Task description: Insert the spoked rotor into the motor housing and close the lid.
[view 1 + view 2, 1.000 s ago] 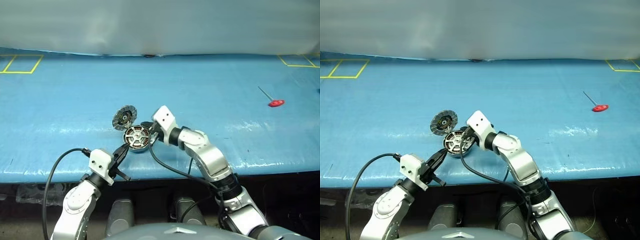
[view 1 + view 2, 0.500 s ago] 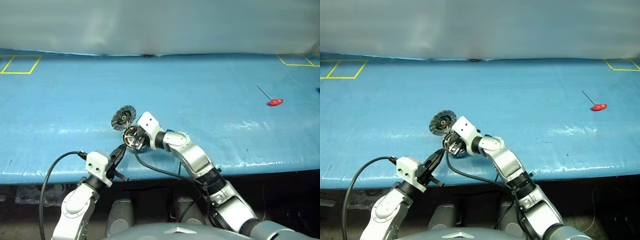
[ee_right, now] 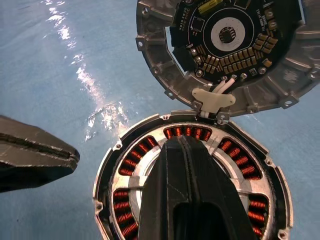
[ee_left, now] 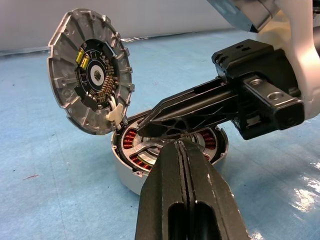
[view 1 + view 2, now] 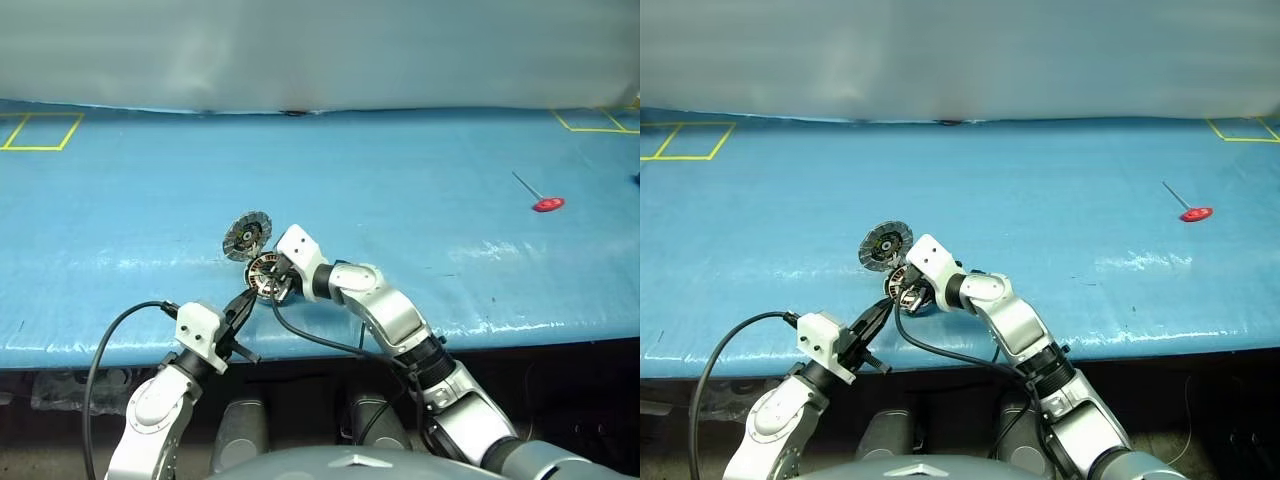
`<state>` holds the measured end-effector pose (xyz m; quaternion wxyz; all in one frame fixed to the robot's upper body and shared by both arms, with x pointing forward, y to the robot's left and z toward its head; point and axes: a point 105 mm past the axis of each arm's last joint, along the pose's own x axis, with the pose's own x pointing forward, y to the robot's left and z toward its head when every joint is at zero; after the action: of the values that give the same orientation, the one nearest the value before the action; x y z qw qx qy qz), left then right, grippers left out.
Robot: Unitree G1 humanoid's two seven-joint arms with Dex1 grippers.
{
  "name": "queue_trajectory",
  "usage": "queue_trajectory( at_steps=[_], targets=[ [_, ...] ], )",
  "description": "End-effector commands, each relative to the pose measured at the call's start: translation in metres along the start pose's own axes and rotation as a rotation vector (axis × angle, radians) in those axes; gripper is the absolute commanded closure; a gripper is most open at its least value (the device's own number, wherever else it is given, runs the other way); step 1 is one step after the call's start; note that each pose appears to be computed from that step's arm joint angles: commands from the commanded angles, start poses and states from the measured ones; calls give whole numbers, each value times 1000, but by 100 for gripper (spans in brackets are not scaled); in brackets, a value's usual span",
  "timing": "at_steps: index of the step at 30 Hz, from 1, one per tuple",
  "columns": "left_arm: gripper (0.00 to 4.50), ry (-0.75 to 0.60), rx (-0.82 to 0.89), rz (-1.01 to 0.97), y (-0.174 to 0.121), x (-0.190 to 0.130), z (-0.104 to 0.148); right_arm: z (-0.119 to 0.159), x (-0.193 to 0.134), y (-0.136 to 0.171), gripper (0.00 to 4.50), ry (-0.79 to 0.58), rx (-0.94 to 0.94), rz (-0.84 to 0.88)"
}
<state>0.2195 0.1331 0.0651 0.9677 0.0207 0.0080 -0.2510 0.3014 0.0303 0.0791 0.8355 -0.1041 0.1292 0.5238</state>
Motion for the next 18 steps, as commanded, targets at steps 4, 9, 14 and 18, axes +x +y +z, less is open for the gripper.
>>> queue_trajectory(
  at_steps=[4,9,14,18],
  targets=[
    [447,-11,20,-49,-5,3,3,42,-24,-1,450,-94,-125,45],
    [447,20,24,-33,6,-4,1,34,-47,2,450,-55,-239,79],
    [447,50,-7,4,38,-26,7,20,-64,6,450,-70,-230,78],
    [447,12,-16,114,77,-38,22,9,-72,10,450,-166,-168,43]
  ],
)
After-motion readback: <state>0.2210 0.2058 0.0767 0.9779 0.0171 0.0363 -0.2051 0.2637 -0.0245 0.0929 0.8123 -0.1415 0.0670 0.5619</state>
